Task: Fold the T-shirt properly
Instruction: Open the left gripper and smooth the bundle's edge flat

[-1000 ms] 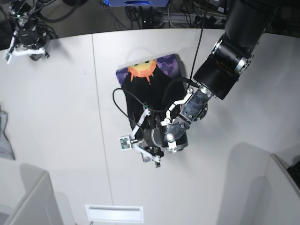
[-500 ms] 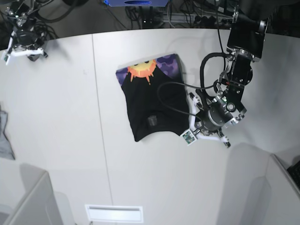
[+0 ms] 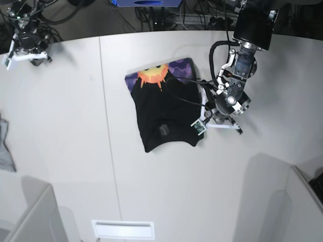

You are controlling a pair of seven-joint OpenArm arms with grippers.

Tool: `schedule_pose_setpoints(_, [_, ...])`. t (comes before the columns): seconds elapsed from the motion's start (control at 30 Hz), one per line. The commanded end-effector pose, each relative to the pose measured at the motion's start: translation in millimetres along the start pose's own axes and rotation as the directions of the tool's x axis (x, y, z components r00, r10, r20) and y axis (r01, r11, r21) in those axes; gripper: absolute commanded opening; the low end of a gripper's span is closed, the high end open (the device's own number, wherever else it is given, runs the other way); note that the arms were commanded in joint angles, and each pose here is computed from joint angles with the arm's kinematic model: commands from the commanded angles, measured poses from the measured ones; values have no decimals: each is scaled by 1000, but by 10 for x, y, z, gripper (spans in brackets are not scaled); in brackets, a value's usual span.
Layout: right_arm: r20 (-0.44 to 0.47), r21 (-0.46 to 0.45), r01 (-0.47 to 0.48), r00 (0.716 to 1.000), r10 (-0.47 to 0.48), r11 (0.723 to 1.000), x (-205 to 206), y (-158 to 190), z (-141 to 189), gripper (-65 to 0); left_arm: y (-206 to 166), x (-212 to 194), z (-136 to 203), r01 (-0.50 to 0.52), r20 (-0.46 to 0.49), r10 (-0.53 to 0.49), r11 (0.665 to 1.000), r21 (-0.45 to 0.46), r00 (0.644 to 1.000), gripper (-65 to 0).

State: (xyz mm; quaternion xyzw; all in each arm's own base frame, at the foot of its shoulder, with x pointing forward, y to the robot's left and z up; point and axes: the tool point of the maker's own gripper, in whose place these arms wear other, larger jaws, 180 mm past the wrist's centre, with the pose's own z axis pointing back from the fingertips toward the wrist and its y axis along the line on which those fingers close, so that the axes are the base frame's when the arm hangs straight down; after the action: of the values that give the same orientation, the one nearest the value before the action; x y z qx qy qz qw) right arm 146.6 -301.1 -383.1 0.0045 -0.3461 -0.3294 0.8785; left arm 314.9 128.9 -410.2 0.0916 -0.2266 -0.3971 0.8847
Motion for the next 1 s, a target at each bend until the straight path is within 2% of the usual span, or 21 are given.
schedule_pose_setpoints(0.0, [35,7,-15,999,15,1000,96,10,32,-650,116,171,33,-6,54,4,1000,25,999,-650])
schedule_pose_setpoints(0.23, [38,78,-116,993,113,990,80,140,40,-650,18,263,-134,-40,54,41,999,-30,998,-650])
schedule_pose_setpoints(0.37, [32,83,-102,995,99,991,32,164,38,-650,-71,445,-176,-49,102,54,997,-53,993,-650])
schedule_pose_setpoints(0.5, [31,83,-100,995,98,991,27,166,38,-650,-151,506,-254,-62,97,70,995,-83,993,-650])
schedule_pose_setpoints(0.97, [33,83,-102,994,100,991,36,165,36,-650,-62,619,-200,-72,128,80,995,-68,989,-650])
